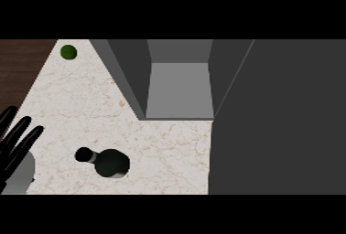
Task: Pick up the wine, place it into the cabinet and close the cabinet
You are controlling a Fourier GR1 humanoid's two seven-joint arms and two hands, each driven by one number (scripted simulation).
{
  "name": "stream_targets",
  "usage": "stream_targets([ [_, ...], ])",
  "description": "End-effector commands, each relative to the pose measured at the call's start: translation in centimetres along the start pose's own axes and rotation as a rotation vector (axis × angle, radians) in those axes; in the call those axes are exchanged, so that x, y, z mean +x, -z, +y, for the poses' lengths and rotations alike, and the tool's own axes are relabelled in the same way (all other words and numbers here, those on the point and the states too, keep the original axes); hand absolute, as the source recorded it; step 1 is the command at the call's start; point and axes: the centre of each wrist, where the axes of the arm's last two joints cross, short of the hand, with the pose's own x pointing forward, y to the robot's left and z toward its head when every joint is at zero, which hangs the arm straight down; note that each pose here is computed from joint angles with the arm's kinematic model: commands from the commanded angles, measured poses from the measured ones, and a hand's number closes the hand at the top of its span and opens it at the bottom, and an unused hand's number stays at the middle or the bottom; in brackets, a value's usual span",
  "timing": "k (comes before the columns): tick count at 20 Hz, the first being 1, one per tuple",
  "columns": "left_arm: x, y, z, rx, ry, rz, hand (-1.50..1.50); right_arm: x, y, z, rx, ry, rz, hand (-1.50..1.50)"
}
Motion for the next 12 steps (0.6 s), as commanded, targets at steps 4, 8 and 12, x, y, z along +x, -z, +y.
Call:
stream_targets([
  [4,3.7,-1.9,-2.5,-0.1,-0.027,-0.1,-1.5,4.0,-2.8,2.0,0.012,0.029,-0.071,-1.5],
  [8,4.0,-2.0,-2.1,-0.082,-0.034,-0.093,-1.5,4.4,-2.4,1.3,0.016,0.012,-0.07,-1.5],
  [12,4.9,-1.6,-1.9,-0.058,-0.03,-0.11,-1.5,4.5,-2.7,2.4,0.04,0.035,-0.084,-1.5],
])
